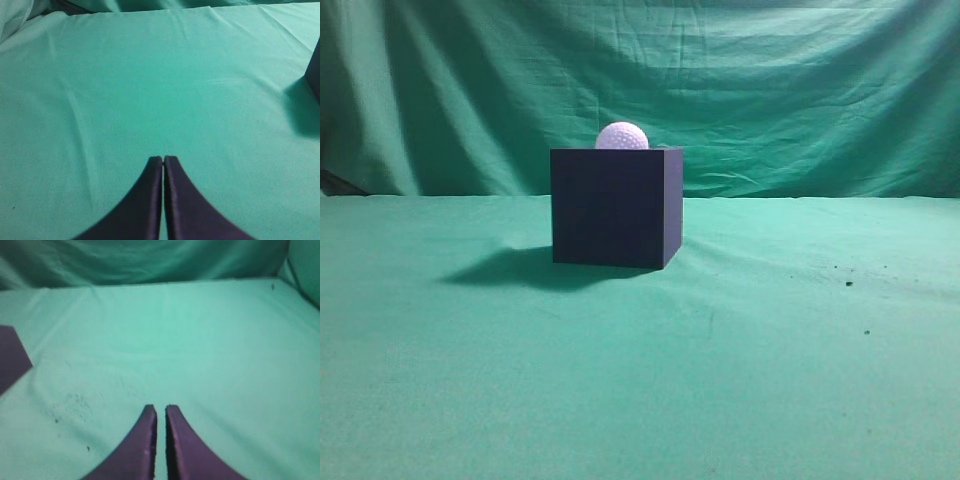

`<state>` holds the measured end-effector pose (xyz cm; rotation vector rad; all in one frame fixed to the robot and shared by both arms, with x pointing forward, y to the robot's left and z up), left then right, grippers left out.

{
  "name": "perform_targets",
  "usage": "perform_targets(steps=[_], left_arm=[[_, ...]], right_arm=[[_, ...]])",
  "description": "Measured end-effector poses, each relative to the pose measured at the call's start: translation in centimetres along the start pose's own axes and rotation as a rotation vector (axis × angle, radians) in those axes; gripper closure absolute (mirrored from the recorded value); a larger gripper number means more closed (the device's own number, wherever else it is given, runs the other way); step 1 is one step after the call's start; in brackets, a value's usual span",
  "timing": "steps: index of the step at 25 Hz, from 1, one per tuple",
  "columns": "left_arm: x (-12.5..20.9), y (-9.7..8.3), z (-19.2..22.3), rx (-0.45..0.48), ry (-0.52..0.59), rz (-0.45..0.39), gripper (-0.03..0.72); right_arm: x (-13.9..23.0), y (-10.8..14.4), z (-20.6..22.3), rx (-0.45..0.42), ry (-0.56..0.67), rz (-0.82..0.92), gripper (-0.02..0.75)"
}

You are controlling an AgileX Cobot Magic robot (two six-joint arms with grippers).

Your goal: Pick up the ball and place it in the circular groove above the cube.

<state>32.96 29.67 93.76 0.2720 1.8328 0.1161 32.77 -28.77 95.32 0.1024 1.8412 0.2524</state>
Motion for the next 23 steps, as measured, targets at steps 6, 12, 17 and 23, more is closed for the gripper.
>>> perform_targets(steps=[6,12,17,23], left_arm=[[0.0,0.0,0.0,0.000,0.000,0.000,0.688],[0.0,0.0,0.0,0.000,0.000,0.000,0.688],[0.0,0.0,0.0,0.000,0.000,0.000,0.688],[0.0,0.0,0.0,0.000,0.000,0.000,0.688]], right_arm=[[1.8,-0.8,0.6,0.057,0.035,0.078,0.692],[1.8,-0.8,0.6,0.057,0.032,0.051,0.692],[1.8,-0.8,0.6,0.057,0.032,0.048,0.692],[1.8,-0.8,0.6,0.057,0.032,0.048,0.692]])
Point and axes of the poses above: a point on each arm's last joint axis where the gripper is mounted, z pointing out along that axis toward the gripper, y along the wrist's bending axis when the last joint is at zero, x = y × z, the point moved 4 cm from there along z, pointing out along that axis toward the gripper, and after that the axes turned 10 degrees about z, right-handed, at the moved point
